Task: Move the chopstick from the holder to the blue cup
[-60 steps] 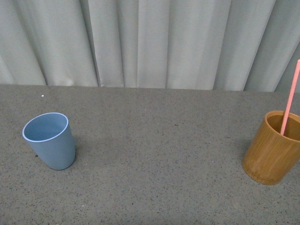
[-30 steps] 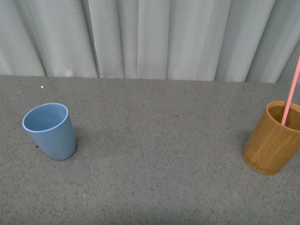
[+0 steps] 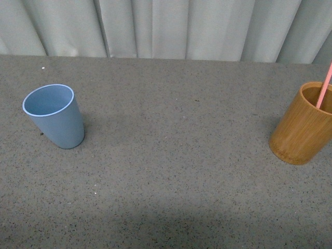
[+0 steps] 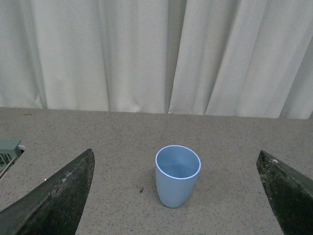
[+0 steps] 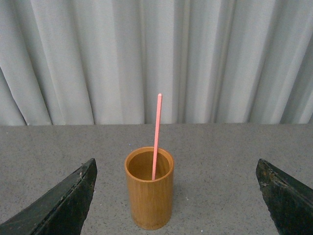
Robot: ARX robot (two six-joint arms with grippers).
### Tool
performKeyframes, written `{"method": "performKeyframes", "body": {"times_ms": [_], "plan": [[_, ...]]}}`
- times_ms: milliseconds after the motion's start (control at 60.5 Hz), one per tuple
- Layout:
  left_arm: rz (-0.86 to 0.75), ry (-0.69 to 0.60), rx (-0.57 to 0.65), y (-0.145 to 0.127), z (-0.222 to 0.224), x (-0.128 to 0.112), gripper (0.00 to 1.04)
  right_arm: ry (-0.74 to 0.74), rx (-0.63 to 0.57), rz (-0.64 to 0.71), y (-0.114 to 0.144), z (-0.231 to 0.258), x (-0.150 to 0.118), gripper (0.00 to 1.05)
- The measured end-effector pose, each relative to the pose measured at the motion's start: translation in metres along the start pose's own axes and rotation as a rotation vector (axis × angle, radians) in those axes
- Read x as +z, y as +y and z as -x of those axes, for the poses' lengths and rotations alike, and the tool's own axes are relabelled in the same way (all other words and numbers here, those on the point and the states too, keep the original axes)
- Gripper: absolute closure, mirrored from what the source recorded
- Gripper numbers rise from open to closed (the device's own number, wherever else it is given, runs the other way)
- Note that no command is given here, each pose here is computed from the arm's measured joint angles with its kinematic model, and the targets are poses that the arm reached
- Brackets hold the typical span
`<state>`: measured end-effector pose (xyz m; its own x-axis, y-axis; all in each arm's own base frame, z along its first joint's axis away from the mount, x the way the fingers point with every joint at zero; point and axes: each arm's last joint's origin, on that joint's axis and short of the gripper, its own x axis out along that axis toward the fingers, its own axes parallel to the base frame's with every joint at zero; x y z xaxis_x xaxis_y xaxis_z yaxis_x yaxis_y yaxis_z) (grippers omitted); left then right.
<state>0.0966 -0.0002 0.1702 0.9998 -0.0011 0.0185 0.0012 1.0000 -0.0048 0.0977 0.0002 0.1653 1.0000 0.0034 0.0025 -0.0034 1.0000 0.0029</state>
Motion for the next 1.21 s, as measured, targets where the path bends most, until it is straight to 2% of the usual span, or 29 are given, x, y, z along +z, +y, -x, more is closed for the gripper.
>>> {"method": "performKeyframes", "body": {"times_ms": [1207], "plan": [[0.0,0.0,0.0,0.0,0.0,0.0001,0.07,0.0,0.0,0.0,0.0,0.0,0.0,0.09]]}}
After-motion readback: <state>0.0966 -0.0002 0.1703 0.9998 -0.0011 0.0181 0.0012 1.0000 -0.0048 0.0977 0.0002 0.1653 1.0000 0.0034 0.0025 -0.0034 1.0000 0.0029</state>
